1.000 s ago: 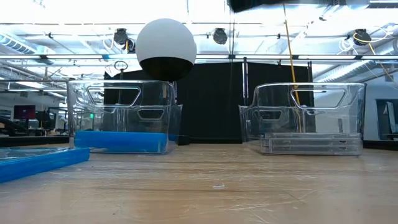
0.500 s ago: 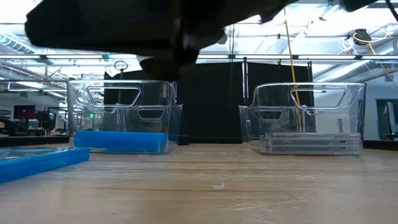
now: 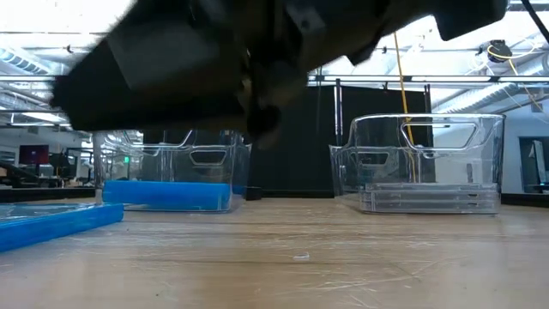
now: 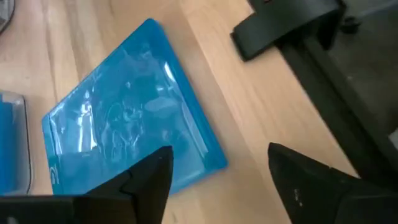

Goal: Pick & place jewel cases by type
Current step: Put the blue CD case into the left transparent bin

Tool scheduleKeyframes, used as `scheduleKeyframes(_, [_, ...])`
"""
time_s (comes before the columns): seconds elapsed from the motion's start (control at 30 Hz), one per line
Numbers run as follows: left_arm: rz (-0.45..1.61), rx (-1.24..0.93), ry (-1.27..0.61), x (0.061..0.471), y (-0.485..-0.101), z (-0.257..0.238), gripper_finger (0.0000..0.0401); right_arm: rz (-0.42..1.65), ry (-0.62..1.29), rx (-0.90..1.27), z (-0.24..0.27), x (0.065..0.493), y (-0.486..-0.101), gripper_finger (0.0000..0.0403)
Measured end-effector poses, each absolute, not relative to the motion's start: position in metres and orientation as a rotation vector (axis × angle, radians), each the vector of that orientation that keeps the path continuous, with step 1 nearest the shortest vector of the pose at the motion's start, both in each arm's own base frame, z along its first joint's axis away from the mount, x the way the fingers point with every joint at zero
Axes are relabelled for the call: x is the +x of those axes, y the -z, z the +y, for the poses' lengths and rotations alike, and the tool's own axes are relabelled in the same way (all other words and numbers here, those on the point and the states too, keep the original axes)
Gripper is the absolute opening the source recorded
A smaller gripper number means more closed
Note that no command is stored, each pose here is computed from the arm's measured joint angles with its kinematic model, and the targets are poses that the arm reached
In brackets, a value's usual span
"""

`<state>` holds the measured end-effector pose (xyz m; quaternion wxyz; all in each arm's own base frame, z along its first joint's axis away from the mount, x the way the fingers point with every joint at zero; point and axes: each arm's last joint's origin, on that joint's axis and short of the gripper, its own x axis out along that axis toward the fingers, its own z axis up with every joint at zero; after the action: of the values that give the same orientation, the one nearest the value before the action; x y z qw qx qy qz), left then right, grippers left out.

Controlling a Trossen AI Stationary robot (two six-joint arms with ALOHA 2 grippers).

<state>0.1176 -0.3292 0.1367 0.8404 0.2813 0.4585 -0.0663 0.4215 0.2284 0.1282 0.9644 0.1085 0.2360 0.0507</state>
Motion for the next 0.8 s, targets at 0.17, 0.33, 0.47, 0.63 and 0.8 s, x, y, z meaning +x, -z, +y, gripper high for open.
scheduleKeyframes(0.17, [0.977,0.652,0.107,0.124,-0.125,-0.327,0.0279,0.555,0.001,0.246,0.223,0.418,-0.119,0.0022])
scheduleKeyframes(0.33, [1.024,0.666,0.098,0.13,-0.124,-0.322,0.0271,0.585,0.007,0.268,0.222,0.42,-0.1,0.0003])
scheduleKeyframes(0.47, [1.047,0.696,0.092,0.129,-0.123,-0.319,0.0253,0.594,0.005,0.296,0.221,0.422,-0.09,0.0007])
scheduleKeyframes(0.63, [1.042,0.673,0.085,0.121,-0.13,-0.319,0.0242,0.597,0.009,0.291,0.221,0.422,-0.087,0.0002])
scheduleKeyframes(0.8, [1.094,0.583,-0.003,0.114,-0.134,-0.313,0.0242,0.58,-0.004,0.27,0.221,0.423,-0.088,0.0003])
